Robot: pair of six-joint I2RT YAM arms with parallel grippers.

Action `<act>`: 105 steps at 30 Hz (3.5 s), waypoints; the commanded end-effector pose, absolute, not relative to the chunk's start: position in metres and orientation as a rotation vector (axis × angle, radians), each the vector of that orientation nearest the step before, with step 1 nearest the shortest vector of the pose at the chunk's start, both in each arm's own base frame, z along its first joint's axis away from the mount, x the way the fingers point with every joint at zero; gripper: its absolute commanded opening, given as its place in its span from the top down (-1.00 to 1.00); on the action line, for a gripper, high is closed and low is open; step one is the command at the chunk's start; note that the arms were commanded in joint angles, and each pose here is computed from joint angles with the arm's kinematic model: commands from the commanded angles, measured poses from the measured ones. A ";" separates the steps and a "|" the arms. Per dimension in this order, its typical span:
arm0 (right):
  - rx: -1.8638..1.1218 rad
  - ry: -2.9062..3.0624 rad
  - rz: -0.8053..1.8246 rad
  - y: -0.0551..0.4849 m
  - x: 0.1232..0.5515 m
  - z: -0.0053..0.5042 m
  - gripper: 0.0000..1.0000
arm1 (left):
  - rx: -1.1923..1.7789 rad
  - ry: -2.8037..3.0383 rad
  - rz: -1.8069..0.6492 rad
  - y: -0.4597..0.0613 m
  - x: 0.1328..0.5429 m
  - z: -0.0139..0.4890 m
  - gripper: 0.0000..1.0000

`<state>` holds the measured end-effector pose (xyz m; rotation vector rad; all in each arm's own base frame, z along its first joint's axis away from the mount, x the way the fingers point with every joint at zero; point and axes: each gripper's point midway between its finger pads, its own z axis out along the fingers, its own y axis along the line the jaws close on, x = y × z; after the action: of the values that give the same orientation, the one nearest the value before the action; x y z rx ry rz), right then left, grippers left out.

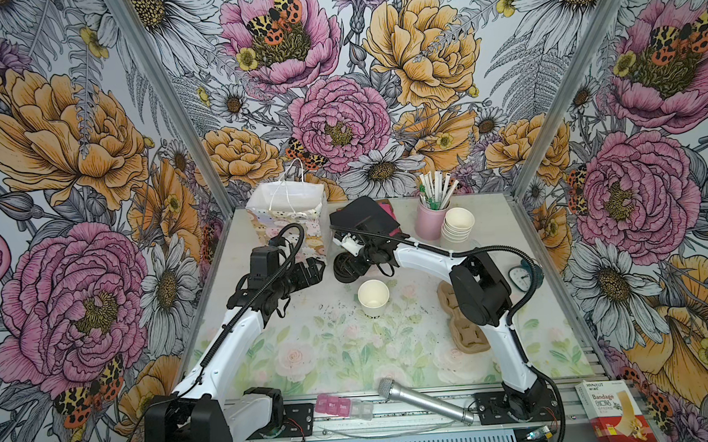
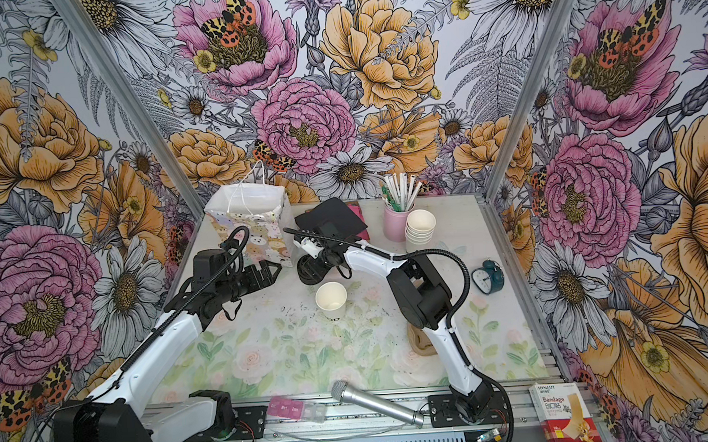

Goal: Pack a coffee takeout order
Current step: Pick up the lid from the lid, then close the lid on the coffee cup.

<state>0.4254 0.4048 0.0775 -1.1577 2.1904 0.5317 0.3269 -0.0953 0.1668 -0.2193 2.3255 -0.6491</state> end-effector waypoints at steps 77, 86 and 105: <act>-1.120 2.307 0.473 0.339 0.283 0.149 -0.08 | -0.030 2.185 -1.043 -0.175 0.294 0.192 -0.79; -1.129 2.318 0.409 0.334 0.282 0.140 -0.09 | -0.030 2.192 -1.033 -0.175 0.295 0.188 -0.79; -1.158 2.331 0.385 0.337 0.277 0.130 -0.09 | -0.035 2.199 -1.023 -0.174 0.295 0.184 -0.83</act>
<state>0.2762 0.3367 0.1418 -1.1567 2.3106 0.4118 0.2926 -0.1744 0.1871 -0.0293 2.2082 -1.0402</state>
